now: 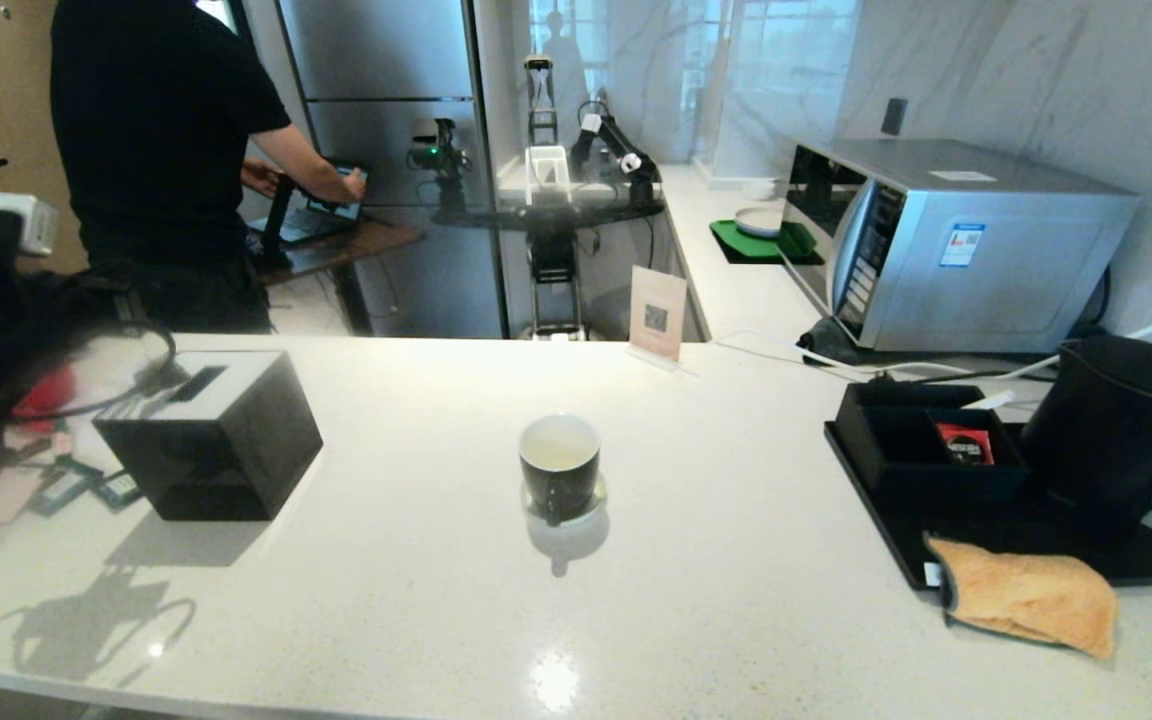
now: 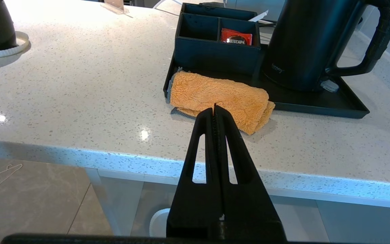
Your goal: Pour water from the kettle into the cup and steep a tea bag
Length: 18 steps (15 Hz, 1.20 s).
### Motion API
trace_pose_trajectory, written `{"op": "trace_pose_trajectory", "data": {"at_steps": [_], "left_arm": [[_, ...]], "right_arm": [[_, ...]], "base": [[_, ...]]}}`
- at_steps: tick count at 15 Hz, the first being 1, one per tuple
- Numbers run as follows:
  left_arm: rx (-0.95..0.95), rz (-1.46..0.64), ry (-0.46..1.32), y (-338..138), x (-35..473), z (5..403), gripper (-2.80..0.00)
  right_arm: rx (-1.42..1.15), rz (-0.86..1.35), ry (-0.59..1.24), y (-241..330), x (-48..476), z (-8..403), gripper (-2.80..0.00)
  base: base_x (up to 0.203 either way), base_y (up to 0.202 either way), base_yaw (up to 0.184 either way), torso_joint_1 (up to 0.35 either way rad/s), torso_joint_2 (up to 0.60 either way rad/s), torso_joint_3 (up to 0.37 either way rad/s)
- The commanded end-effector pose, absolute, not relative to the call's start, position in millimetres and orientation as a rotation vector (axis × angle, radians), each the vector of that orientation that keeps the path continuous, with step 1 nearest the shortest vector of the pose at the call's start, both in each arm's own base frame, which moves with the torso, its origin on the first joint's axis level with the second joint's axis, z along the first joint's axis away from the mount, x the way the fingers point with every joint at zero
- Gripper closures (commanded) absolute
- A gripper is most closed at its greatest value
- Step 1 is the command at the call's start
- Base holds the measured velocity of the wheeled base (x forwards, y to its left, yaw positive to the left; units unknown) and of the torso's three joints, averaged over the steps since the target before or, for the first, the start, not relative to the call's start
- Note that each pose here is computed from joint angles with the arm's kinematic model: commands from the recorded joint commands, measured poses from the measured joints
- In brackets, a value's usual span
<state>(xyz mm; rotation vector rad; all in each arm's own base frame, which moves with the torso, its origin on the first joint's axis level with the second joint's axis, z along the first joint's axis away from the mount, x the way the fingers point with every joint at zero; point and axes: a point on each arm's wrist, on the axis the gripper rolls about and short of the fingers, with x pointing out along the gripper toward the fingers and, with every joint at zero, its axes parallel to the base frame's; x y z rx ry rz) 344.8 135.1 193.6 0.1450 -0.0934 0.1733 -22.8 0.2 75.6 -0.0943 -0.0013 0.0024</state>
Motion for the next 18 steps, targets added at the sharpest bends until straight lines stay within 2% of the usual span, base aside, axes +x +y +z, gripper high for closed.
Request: {"op": "trace_pose_trajectory", "data": {"at_steps": [1, 18], "left_arm": [[0.110, 0.181, -0.068, 137, 349, 182, 0.00], [-0.028, 0.252, 0.006, 131, 361, 149, 0.00]], "right_arm": [[-0.095, 0.003, -0.001, 0, -23, 76, 0.00], [-0.095, 0.003, -0.002, 0, -23, 76, 0.00]], "base": [[0.000, 0.000, 0.000, 0.000, 0.00, 0.000], [0.000, 0.000, 0.000, 0.000, 0.00, 0.000]]}}
